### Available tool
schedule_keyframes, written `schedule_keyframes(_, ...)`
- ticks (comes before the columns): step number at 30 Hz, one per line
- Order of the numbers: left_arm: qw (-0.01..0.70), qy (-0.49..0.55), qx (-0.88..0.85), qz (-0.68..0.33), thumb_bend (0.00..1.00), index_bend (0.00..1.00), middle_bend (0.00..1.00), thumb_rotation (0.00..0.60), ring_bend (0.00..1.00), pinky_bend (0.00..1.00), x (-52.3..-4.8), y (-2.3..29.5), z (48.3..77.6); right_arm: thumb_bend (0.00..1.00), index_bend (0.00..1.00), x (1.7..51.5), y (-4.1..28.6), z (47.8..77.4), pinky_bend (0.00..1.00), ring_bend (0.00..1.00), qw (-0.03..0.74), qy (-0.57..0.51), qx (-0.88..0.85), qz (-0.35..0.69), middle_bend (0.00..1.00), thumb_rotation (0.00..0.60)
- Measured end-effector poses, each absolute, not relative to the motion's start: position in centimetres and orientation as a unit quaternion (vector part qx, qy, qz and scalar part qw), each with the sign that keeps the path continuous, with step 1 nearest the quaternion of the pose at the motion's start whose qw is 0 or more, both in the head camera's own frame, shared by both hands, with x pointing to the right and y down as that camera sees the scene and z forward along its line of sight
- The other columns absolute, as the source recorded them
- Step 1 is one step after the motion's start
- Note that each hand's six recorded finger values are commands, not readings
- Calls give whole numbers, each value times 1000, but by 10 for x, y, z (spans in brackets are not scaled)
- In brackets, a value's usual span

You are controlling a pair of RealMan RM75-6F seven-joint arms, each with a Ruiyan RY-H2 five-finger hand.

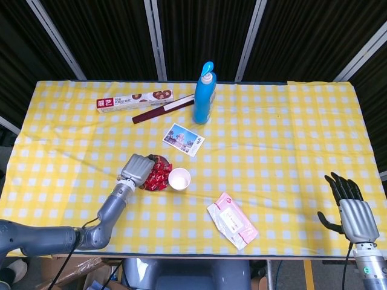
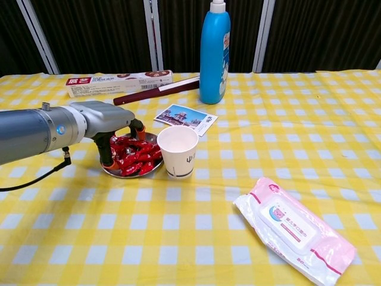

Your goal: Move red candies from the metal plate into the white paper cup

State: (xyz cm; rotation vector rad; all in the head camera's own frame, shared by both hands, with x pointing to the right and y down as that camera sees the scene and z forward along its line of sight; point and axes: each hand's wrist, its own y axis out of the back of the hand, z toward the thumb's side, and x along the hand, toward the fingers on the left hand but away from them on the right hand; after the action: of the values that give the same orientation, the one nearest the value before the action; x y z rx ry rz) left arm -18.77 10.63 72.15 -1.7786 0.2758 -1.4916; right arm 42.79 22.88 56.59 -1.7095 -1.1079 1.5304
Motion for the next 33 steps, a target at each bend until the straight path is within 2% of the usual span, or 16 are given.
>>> schedule_keyframes(10,394,101,-691,-598,294,329,331,600,815,882,-193,110,729,388,0,427,229,566,0,0,290,-419,-644,571,0,600)
schedule_keyframes(17,399,101,-689,-597,359,453,524,600,826,889,-190,110,733,387,0,427,229,566,0,0,290,-421,-644,569,0,600)
schedule_keyframes(23,411,105,-685,-592,395,546,632,600,834,895,-187,110,735,387,0,427,229,565,0,0,288,-422,-645,568,0,600)
schedule_keyframes(33,421,131,-682,-584,407,581,683,600,839,902,-187,99,730,387,0,426,229,565,0,0,288,-423,-646,566,0,600)
